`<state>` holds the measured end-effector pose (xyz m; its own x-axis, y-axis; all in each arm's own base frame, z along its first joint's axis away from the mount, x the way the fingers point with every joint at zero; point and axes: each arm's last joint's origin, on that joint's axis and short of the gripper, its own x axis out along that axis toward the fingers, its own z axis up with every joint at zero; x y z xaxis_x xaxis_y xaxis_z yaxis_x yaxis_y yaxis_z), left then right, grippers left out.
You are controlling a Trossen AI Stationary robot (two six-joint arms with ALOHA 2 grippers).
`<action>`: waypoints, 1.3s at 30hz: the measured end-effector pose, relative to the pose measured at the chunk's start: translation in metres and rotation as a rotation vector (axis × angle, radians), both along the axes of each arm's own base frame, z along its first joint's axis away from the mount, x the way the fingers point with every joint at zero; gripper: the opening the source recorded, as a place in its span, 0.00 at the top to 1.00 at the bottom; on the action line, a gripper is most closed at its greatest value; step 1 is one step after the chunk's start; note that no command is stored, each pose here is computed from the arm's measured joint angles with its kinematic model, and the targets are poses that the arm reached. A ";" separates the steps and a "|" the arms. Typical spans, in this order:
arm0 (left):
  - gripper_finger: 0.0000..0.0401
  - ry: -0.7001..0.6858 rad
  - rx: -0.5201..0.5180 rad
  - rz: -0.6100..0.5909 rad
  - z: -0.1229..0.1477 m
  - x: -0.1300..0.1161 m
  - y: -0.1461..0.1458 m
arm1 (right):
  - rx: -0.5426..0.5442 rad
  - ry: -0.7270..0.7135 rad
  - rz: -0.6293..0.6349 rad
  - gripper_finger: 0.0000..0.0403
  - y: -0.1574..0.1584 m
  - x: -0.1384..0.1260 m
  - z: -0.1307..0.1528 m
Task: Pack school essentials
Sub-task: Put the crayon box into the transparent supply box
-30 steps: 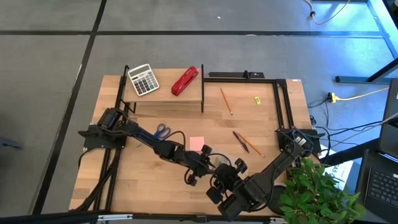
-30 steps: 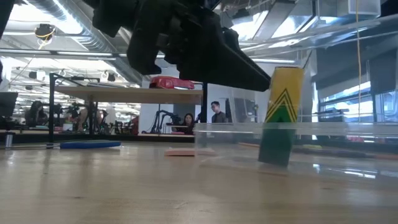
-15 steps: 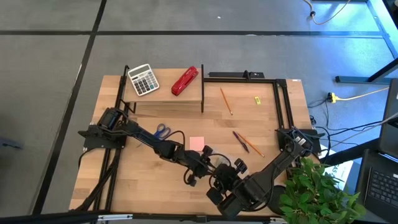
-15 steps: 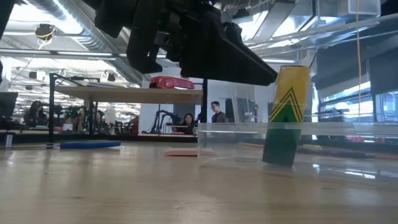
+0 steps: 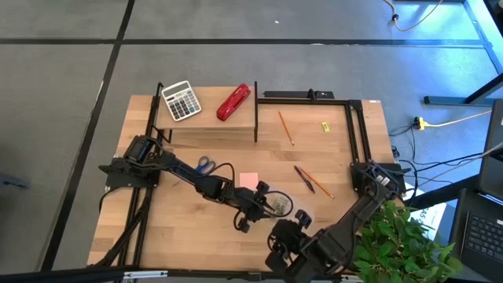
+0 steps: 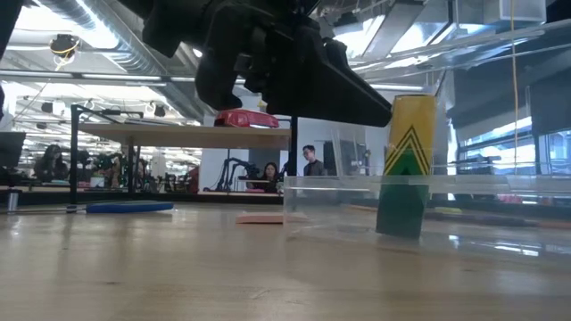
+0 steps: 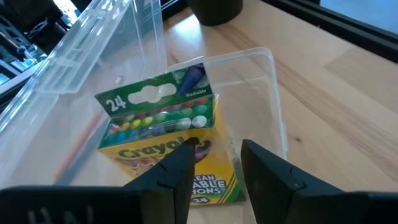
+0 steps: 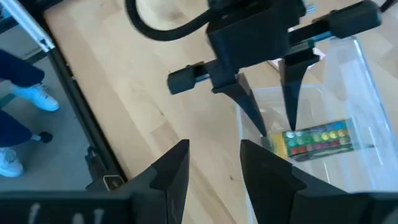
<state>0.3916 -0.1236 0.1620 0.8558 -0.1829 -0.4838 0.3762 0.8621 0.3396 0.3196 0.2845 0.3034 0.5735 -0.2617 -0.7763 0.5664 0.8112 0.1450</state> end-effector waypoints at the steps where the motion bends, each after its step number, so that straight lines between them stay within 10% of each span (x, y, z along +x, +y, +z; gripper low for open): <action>1: 0.69 0.000 0.000 0.000 0.000 0.000 0.000 | -0.001 -0.005 0.010 0.64 0.001 0.000 0.000; 39: 0.69 0.016 0.005 0.003 -0.001 -0.001 0.000 | -0.231 0.287 0.160 0.64 -0.030 0.011 -0.075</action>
